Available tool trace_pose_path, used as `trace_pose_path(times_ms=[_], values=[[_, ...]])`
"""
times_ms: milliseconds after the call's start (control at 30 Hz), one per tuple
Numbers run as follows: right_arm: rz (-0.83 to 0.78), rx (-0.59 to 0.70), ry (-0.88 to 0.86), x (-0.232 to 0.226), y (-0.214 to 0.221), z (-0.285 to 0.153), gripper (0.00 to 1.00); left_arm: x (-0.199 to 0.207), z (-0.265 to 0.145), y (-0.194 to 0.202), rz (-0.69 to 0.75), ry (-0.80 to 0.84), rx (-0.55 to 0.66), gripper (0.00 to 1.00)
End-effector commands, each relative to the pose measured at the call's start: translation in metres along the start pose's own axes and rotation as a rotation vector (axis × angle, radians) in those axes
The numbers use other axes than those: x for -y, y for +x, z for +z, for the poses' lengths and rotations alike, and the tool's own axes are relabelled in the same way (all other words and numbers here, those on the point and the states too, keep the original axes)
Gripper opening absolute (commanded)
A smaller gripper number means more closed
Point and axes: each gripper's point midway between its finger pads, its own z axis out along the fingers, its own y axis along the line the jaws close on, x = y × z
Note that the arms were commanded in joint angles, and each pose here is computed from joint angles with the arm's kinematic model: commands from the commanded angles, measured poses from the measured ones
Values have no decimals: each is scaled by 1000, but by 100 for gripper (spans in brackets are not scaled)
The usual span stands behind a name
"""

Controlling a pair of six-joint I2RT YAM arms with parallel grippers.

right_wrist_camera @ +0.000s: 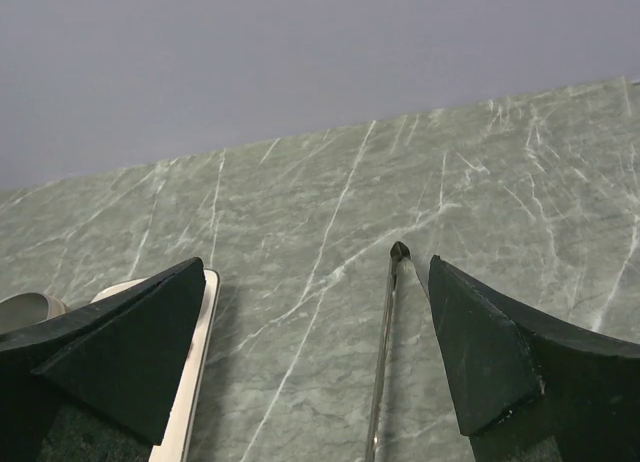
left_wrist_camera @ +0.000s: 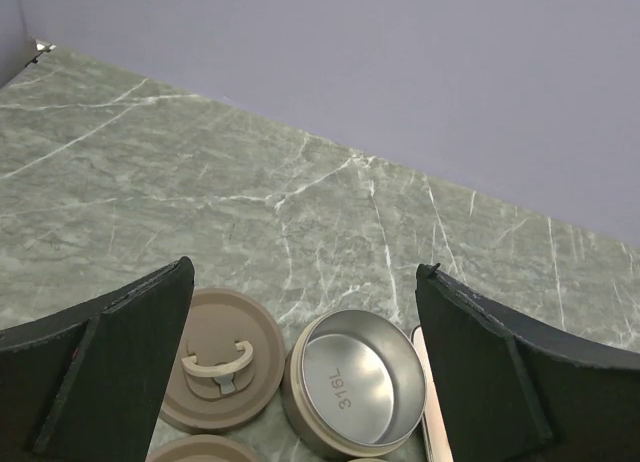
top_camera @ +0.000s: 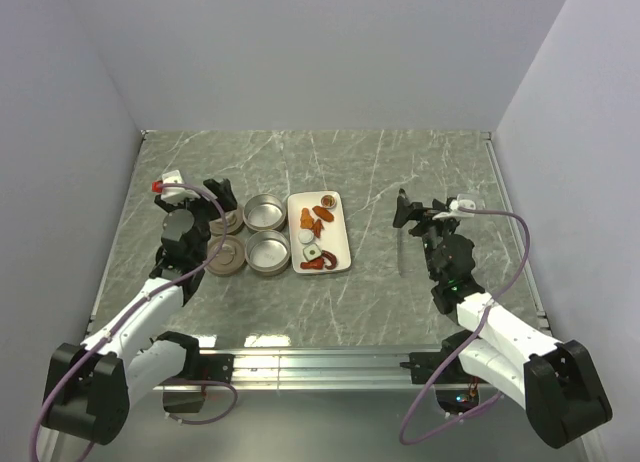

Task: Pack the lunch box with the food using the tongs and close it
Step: Grab the clamp with the right arm

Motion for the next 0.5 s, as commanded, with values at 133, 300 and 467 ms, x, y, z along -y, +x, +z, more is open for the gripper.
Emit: trace_pose_path(times_ms=[133,300,467], values=[[22,42,11,-3,-21,11,100,8,2,-7,5,26,16,100],[21,12,31,0,-16,14,100,7,5,-4,0,11,-1,100],[-6,-93,97,6,-4,27,100,10,2,-5,0,32,6,99]])
